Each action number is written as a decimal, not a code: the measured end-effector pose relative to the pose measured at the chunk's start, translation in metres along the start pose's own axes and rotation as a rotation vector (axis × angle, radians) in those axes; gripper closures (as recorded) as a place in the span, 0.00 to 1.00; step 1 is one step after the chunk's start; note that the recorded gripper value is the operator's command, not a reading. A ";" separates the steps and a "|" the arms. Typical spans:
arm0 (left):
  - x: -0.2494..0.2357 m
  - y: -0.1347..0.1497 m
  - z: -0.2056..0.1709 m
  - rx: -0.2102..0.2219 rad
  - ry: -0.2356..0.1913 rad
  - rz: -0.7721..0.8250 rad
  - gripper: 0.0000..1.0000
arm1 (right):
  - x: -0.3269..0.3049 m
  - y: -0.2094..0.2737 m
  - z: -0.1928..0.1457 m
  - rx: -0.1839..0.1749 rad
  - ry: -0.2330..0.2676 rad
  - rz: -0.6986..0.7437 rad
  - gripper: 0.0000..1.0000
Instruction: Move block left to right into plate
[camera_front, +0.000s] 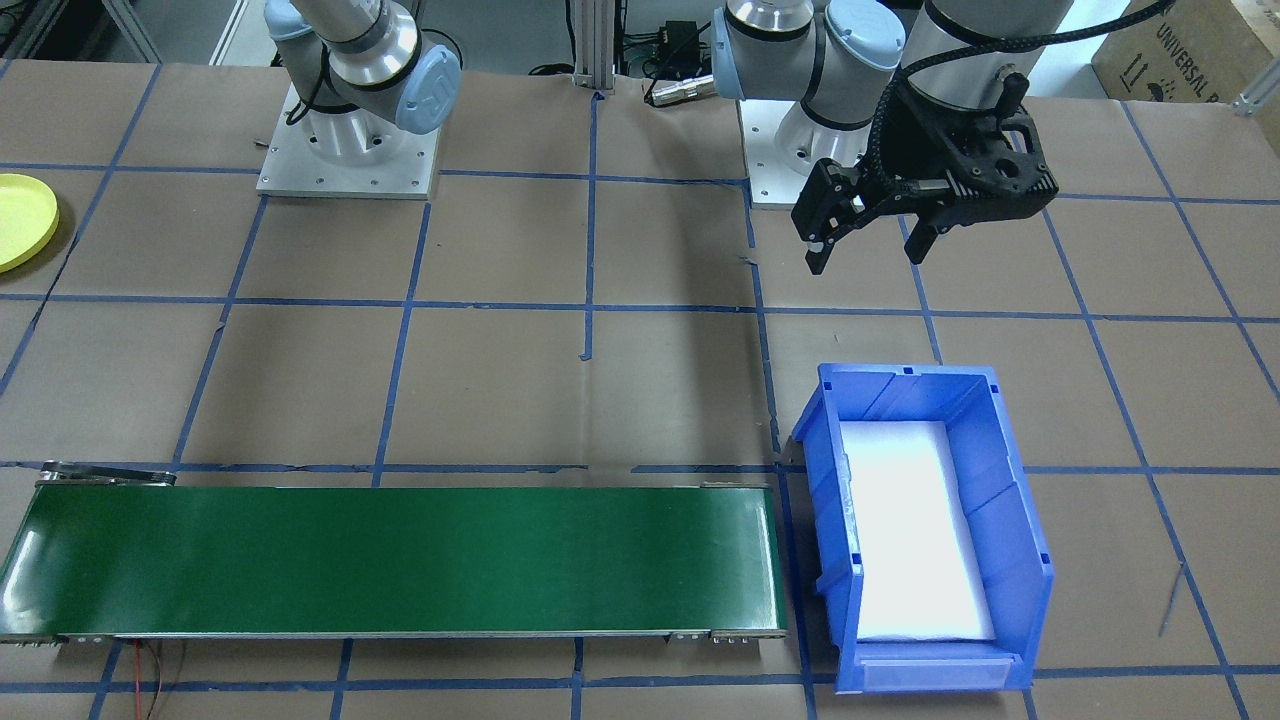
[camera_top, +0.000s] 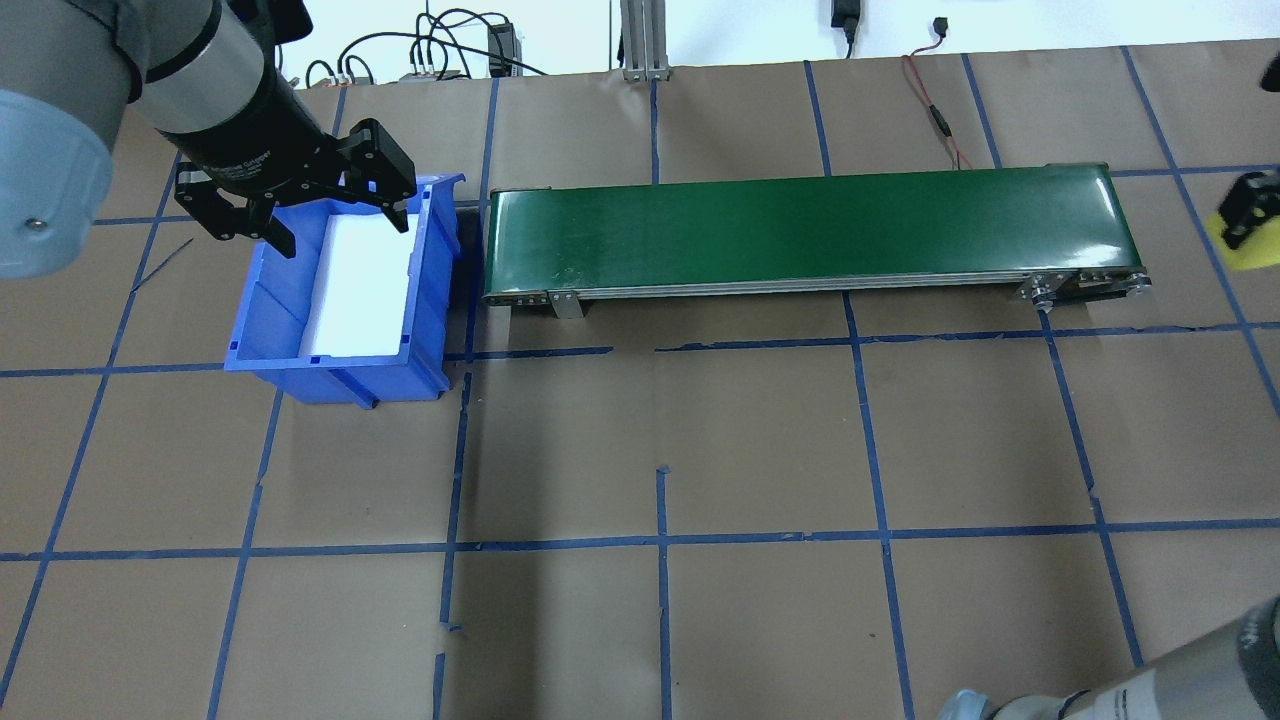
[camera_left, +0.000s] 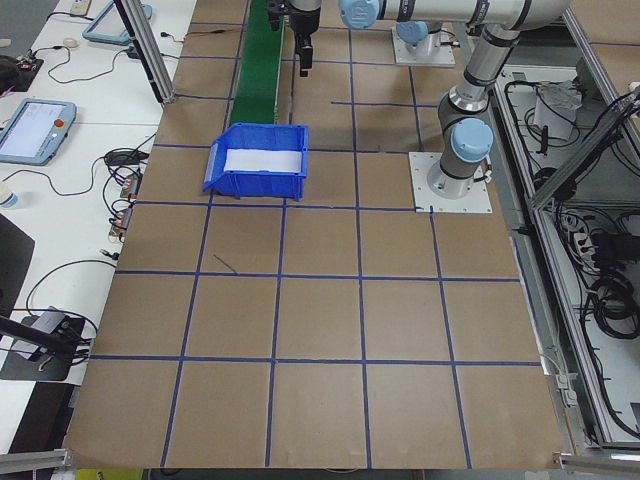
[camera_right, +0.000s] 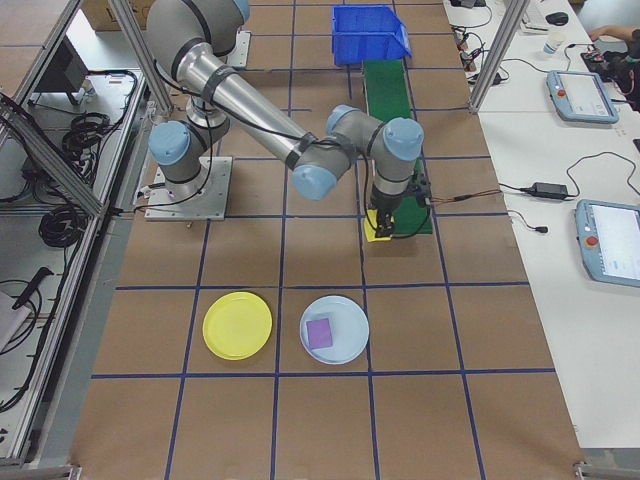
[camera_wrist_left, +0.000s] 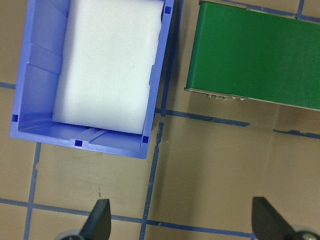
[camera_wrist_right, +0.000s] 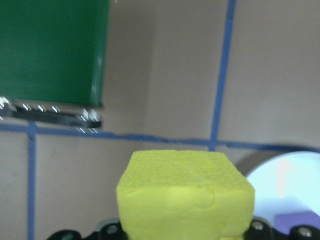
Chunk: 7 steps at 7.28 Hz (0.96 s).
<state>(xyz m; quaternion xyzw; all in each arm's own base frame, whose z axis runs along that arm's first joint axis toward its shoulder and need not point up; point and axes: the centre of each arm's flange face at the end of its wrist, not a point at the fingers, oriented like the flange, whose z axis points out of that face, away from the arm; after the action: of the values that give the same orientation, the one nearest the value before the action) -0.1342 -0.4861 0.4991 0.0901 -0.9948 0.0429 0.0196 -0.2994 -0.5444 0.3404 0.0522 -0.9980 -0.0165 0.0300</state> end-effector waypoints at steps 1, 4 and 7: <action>0.000 0.000 0.000 0.000 0.000 0.000 0.00 | 0.060 0.062 0.009 -0.013 -0.018 0.009 0.62; 0.000 0.000 0.000 0.000 0.000 0.000 0.00 | 0.155 0.244 0.074 -0.040 -0.116 0.155 0.48; 0.000 0.000 0.000 -0.001 0.000 0.000 0.00 | 0.146 0.303 0.128 -0.050 -0.153 0.208 0.05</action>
<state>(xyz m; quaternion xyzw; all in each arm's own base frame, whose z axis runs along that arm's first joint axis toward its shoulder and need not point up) -0.1341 -0.4861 0.4990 0.0901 -0.9948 0.0425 0.0196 -0.4833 -0.2545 0.2320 -0.0537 -0.9967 -0.0423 -0.0434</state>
